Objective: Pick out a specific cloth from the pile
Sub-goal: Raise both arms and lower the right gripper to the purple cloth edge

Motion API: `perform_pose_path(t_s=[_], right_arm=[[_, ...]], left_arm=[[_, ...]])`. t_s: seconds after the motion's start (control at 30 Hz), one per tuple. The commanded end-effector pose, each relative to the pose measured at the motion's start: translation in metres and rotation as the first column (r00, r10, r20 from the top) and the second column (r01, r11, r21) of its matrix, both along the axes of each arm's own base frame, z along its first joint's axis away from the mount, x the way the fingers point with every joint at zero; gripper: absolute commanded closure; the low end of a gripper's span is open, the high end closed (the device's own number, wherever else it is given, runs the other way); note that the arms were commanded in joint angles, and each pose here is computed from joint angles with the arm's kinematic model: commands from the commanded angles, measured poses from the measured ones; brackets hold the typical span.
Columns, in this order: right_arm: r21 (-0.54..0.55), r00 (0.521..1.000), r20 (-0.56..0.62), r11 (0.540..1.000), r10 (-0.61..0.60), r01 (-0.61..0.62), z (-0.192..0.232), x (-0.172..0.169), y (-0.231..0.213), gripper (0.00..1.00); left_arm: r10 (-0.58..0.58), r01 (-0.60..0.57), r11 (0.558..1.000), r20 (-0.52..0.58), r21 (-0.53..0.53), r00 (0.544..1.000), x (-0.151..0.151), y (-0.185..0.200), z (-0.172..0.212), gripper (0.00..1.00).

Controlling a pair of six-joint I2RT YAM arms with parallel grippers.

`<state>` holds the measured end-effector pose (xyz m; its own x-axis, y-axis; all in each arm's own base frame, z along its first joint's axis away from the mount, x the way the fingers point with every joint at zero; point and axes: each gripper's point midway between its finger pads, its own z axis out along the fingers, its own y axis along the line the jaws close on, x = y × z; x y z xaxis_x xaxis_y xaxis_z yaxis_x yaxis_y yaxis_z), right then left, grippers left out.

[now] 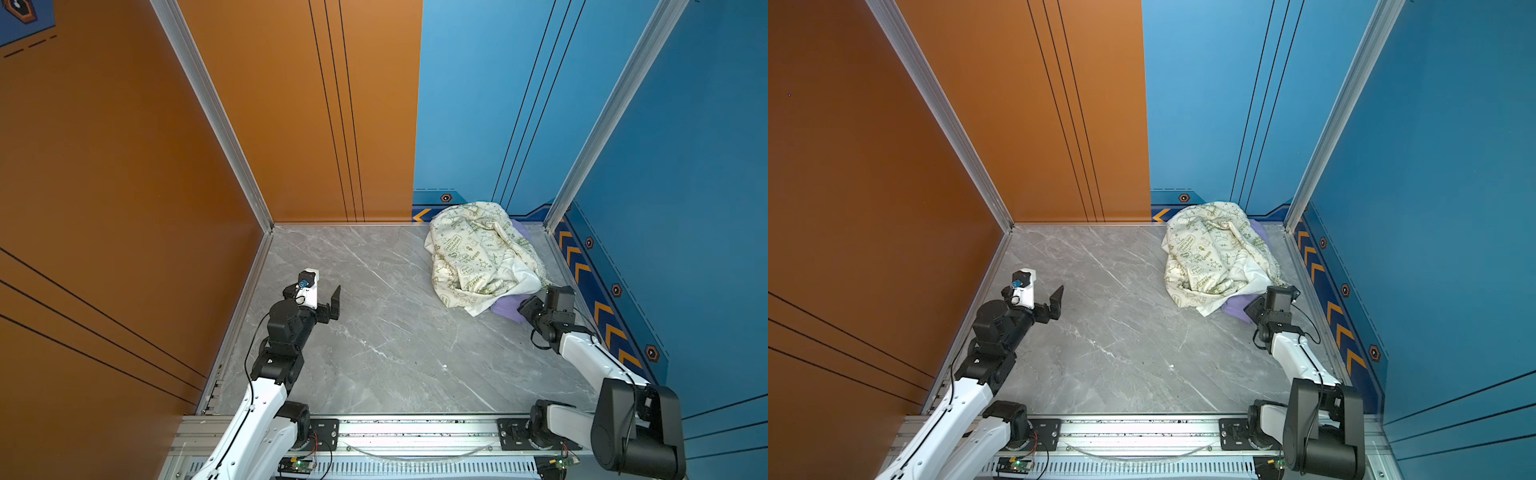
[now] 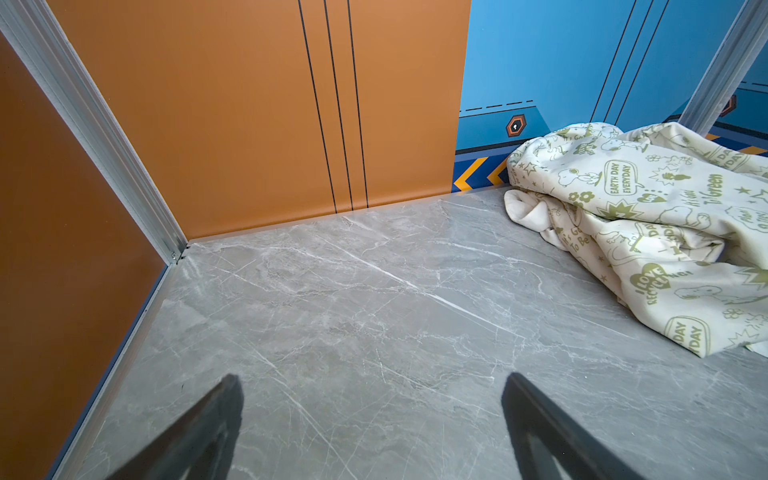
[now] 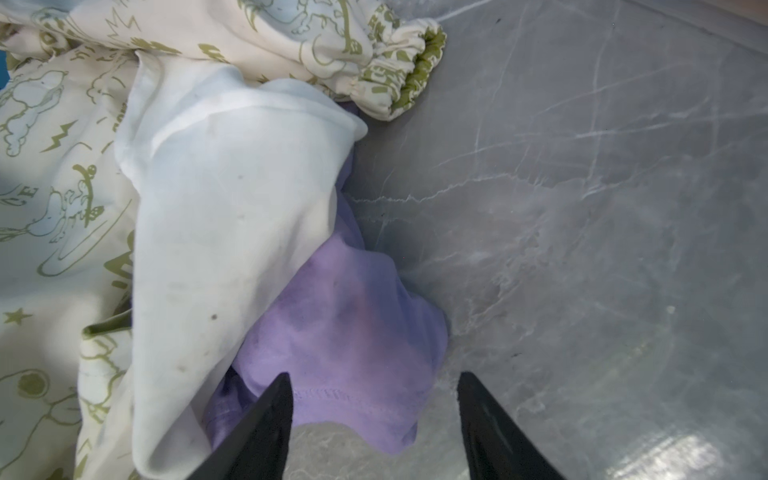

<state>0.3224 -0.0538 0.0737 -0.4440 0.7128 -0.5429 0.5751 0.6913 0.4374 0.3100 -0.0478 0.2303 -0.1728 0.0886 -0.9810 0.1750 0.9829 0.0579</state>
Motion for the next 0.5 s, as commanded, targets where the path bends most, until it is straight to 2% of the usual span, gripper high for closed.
perform_pose_path(t_s=[0.0,0.2,0.47], right_arm=[[0.037,1.000,-0.006,0.999,-0.011,0.012,-0.009,0.002,0.001,0.42],[0.075,0.999,-0.037,0.997,-0.006,0.009,-0.025,0.005,0.004,0.45],[0.142,0.999,-0.033,0.990,0.020,-0.015,-0.038,0.015,0.013,0.58]], left_arm=[[0.018,-0.018,1.000,-0.017,0.025,1.000,-0.002,0.004,-0.008,0.02],[0.019,-0.018,0.999,-0.025,0.027,1.000,-0.003,0.004,-0.011,0.02],[0.019,-0.018,0.999,-0.033,0.032,0.999,-0.002,0.004,-0.012,0.02]])
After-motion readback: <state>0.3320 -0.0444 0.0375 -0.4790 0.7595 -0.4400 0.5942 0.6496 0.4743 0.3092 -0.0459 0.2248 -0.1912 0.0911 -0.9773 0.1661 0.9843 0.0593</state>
